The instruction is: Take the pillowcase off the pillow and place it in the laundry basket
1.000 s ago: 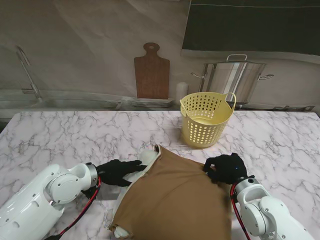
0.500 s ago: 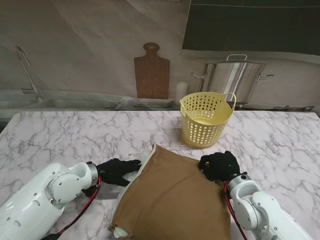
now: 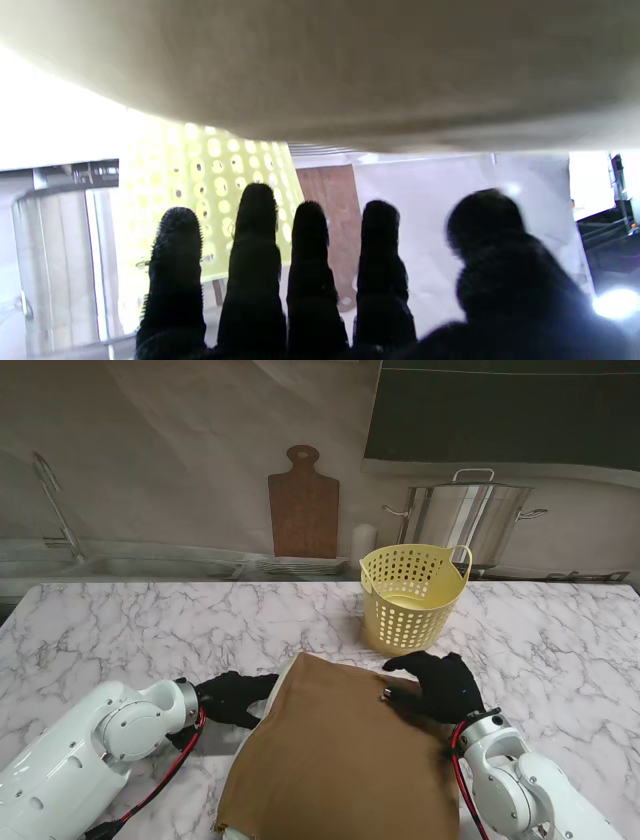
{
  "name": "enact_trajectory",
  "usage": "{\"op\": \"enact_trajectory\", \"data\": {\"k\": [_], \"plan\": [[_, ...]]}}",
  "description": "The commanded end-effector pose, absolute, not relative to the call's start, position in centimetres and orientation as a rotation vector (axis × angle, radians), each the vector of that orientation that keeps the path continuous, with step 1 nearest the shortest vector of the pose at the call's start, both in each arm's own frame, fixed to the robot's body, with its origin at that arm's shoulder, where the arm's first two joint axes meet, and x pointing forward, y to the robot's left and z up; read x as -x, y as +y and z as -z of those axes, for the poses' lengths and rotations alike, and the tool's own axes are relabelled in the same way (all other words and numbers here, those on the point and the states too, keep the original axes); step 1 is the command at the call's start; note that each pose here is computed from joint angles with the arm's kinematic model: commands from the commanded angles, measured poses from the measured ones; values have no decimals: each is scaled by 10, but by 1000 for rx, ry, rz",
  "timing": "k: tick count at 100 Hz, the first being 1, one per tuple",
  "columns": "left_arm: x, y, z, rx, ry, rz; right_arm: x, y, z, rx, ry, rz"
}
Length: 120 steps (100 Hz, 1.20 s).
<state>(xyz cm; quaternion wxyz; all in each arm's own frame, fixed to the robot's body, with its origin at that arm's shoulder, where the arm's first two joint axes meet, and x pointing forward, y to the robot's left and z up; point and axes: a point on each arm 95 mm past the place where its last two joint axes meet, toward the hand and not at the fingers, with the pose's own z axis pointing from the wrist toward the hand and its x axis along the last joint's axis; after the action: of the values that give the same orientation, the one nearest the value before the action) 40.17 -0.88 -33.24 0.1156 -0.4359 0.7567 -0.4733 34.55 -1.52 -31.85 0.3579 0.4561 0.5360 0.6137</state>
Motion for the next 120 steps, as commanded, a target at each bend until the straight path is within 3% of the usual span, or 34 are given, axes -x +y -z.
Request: {"op": "enact_trajectory", "data": {"k": [1, 21, 40, 64, 86, 120], "plan": [[-399, -13, 333, 1271, 2239, 1379, -332, -10, 316, -1169, 1386, -1601], [-400, -16, 330, 1257, 2244, 1379, -300, 2, 307, -1156, 1461, -1593], [-400, -17, 331, 1257, 2247, 1379, -287, 17, 328, -1194, 1656, -1428], [-399, -14, 331, 1256, 2229, 1391, -316, 37, 354, -1278, 1677, -1429], [-395, -14, 324, 1277, 2168, 1482, -344, 53, 358, -1303, 1609, -1509], [-385, -22, 303, 1263, 2053, 1660, -351, 55, 357, -1315, 1549, -1532]]}}
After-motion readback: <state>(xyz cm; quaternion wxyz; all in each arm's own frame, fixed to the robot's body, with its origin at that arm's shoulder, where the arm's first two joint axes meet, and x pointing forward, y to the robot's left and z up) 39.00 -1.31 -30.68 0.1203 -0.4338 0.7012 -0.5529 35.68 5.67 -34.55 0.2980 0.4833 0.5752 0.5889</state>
